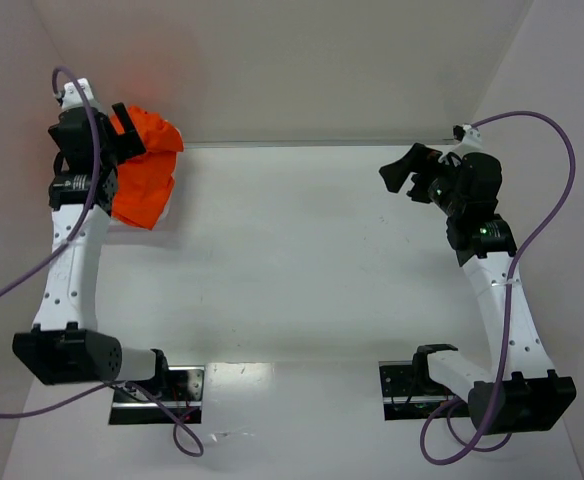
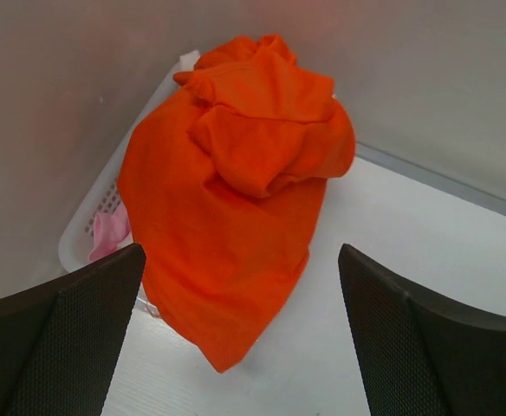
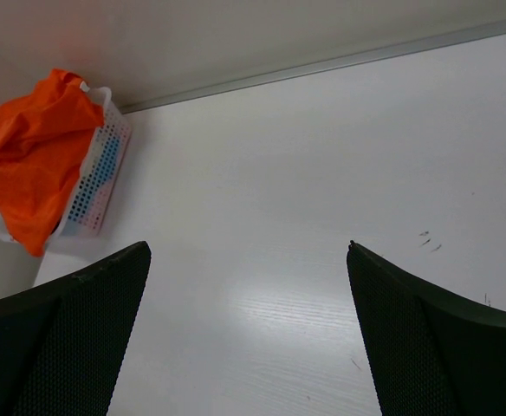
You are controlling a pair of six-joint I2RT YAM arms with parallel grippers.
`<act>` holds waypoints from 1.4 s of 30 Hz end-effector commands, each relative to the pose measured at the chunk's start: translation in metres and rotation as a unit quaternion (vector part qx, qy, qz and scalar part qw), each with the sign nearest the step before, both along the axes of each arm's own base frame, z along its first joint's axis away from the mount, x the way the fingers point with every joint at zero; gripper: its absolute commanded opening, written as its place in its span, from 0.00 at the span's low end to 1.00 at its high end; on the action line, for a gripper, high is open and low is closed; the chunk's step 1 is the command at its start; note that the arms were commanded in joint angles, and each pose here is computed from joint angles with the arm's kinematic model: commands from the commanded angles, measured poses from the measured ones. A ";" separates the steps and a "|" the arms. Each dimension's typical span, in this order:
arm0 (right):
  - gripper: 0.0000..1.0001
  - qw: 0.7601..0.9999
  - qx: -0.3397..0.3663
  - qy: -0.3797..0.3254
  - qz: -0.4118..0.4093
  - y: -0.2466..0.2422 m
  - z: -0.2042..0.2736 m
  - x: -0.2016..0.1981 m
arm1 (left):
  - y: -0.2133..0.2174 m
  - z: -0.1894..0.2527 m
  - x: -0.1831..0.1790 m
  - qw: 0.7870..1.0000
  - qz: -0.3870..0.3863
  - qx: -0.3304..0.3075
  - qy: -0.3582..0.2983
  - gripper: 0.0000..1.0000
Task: Fold and stack the t-shirts
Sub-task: Grab crumpled tshirt from bin with the left arm
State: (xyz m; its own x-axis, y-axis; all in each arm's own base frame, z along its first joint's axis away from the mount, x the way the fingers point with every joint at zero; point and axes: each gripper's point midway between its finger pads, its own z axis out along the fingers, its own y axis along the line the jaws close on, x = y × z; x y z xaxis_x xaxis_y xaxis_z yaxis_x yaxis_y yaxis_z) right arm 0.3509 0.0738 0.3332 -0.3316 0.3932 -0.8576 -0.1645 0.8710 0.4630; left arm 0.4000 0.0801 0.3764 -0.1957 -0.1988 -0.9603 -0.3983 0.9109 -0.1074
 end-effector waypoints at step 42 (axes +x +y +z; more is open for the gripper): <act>1.00 0.990 0.050 -0.101 0.082 0.040 0.053 0.001 | -0.015 0.003 0.097 0.998 -0.055 -0.007 -0.040 0.00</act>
State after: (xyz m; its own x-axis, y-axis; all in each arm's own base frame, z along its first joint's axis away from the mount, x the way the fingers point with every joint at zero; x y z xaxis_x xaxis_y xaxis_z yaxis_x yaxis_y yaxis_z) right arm 0.3553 0.0907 0.3312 -0.3264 0.4314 -0.8410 -0.2355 0.8246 0.5144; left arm 0.5209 0.1108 0.2633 -0.3248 -0.2726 -0.9056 -0.4552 0.8844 -0.1030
